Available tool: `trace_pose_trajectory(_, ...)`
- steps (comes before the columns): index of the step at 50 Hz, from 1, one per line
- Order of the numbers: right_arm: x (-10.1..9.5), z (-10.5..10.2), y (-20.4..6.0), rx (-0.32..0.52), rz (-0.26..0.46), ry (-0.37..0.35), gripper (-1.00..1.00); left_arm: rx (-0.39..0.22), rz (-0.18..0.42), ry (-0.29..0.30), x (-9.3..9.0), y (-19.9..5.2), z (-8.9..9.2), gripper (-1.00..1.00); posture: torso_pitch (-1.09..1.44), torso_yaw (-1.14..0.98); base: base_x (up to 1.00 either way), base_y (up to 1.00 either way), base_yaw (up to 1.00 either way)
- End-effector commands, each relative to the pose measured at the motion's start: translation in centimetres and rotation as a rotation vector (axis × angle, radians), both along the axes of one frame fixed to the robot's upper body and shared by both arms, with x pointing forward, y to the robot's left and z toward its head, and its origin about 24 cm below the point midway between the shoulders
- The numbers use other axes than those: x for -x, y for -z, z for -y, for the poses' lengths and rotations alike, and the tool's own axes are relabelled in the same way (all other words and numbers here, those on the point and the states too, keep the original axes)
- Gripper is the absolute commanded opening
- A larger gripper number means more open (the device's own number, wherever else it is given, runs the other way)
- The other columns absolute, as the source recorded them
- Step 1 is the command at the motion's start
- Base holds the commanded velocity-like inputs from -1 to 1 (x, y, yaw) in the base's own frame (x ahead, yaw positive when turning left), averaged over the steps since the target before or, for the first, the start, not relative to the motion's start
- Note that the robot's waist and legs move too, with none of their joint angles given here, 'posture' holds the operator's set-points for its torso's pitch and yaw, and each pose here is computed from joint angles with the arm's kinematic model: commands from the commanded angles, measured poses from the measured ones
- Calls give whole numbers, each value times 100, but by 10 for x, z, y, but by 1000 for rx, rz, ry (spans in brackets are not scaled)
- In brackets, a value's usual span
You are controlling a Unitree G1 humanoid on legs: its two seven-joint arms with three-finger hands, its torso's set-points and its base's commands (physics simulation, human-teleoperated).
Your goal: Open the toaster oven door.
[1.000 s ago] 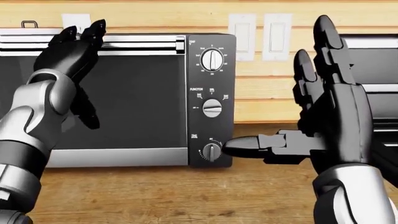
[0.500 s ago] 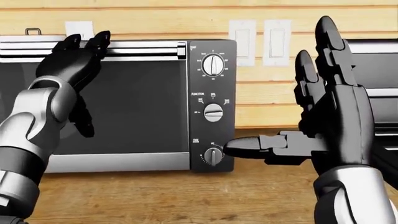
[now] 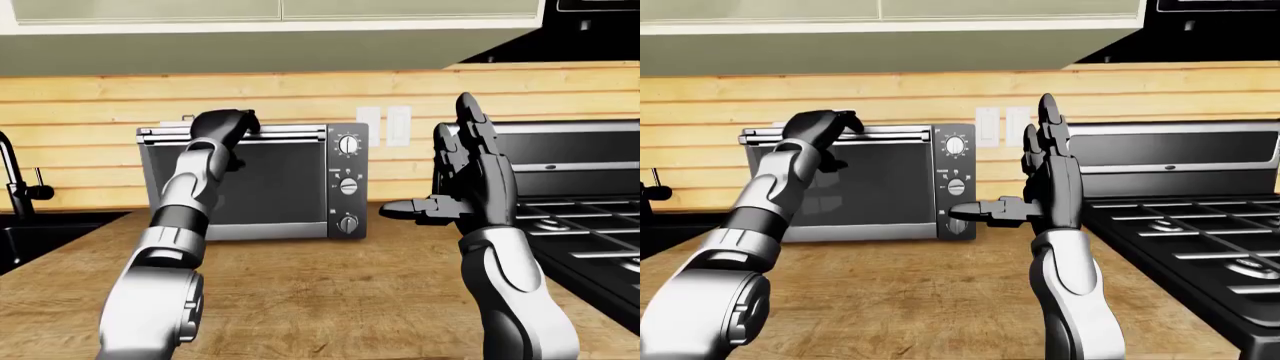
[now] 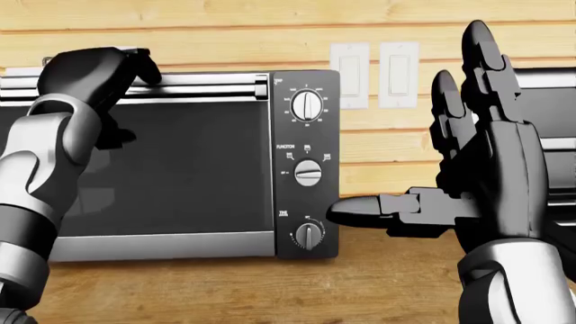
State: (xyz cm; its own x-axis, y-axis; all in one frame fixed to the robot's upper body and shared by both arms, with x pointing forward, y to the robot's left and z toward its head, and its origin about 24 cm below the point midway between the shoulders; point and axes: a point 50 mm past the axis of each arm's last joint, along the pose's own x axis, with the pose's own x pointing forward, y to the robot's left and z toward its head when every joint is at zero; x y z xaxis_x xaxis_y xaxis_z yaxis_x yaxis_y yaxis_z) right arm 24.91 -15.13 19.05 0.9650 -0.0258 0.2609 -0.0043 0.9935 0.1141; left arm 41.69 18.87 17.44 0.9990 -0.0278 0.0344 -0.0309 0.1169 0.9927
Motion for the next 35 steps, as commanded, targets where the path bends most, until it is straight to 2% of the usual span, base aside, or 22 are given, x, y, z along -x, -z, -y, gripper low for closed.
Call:
trace_pose_trajectory(1, 1, -1, -11, 0, 61, -5, 100, -9, -138, 20, 2, 21, 3, -1, -70, 0, 0, 0, 0)
trace_pose_trajectory(5, 1, -1, -11, 0, 61, -4, 100, -10, -140, 20, 2, 22, 3, -4, -70, 0, 0, 0, 0)
trace_pose_trajectory(6, 1, 0, -11, 0, 62, -4, 100, -10, -139, 18, 4, 25, 1, -10, -70, 0, 0, 0, 0)
trace_pose_trajectory(12, 2, 0, -11, -2, 62, 0, 100, 21, -121, 18, 10, 27, -2, -11, -70, 0, 0, 0, 0)
trace_pose_trajectory(21, 2, 0, -10, -1, 61, -1, 100, 20, -114, 18, 18, 30, -5, -14, -70, 0, 0, 0, 0)
trace_pose_trajectory(35, 2, 2, -9, -4, 61, 4, 100, 40, -110, 20, 43, 43, -8, -22, -70, 0, 0, 0, 0)
